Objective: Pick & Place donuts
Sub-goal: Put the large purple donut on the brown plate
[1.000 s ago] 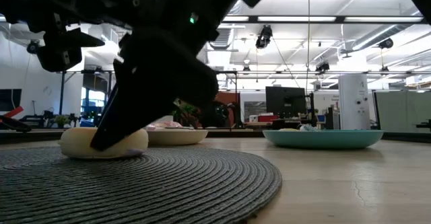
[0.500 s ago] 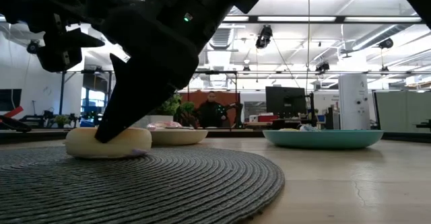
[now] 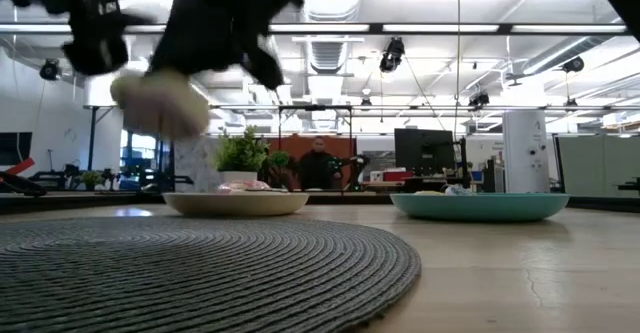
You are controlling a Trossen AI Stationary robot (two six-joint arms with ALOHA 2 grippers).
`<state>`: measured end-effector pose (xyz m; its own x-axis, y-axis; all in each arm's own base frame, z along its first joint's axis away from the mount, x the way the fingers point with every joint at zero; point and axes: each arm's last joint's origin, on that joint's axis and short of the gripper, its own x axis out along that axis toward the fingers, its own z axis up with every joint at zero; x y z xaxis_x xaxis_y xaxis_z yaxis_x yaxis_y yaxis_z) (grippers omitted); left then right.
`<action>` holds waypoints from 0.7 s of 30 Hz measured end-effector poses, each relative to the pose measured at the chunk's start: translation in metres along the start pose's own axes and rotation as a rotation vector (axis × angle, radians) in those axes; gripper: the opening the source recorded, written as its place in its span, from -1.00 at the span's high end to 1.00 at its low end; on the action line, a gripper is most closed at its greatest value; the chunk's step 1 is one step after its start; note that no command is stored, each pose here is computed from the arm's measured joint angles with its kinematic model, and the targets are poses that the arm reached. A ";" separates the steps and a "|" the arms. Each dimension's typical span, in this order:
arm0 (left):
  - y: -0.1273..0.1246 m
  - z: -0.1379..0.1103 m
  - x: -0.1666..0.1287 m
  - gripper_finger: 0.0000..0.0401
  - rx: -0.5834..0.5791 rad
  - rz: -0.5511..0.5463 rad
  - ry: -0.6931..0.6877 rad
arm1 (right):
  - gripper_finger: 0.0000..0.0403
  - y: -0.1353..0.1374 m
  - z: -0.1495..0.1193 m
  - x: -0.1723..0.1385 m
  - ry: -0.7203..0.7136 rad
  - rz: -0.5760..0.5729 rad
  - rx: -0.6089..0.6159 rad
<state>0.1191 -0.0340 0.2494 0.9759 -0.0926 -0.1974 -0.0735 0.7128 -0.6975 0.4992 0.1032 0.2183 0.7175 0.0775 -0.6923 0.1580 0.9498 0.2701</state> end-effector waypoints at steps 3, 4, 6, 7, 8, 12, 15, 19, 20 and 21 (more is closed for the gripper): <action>-0.014 0.012 -0.009 0.32 0.103 -0.065 -0.002 | 0.94 -0.009 0.017 -0.026 -0.033 0.097 0.120; -0.017 0.016 -0.013 0.32 0.133 -0.060 0.005 | 0.94 -0.014 0.021 -0.033 -0.027 0.134 0.169; -0.022 0.024 -0.021 0.32 0.204 -0.003 0.026 | 0.94 -0.027 0.027 -0.046 -0.036 0.170 0.298; -0.024 0.028 -0.024 0.33 0.243 0.043 0.034 | 0.94 -0.034 0.029 -0.053 -0.059 0.162 0.371; -0.026 0.032 -0.028 0.33 0.286 0.100 0.035 | 0.94 -0.040 0.031 -0.061 -0.104 0.153 0.444; -0.031 0.041 -0.031 0.37 0.477 0.314 0.029 | 0.94 -0.063 0.039 -0.092 -0.424 0.106 0.812; -0.033 0.040 -0.022 0.37 0.576 0.423 -0.010 | 0.94 -0.076 0.037 -0.106 -0.690 0.175 1.025; -0.031 0.031 0.004 0.37 0.718 0.594 -0.096 | 0.94 -0.089 0.033 -0.104 -0.924 0.376 1.207; -0.029 0.028 0.011 0.37 0.754 0.653 -0.125 | 0.94 -0.091 0.032 -0.103 -0.969 0.408 1.246; -0.028 0.026 0.018 0.37 0.781 0.723 -0.167 | 0.94 -0.093 0.030 -0.102 -1.002 0.417 1.283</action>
<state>0.1440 -0.0372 0.2830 0.7736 0.5827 -0.2489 -0.5505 0.8126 0.1913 0.4320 -0.0019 0.2842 0.8893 -0.4471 0.0958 -0.0910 0.0323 0.9953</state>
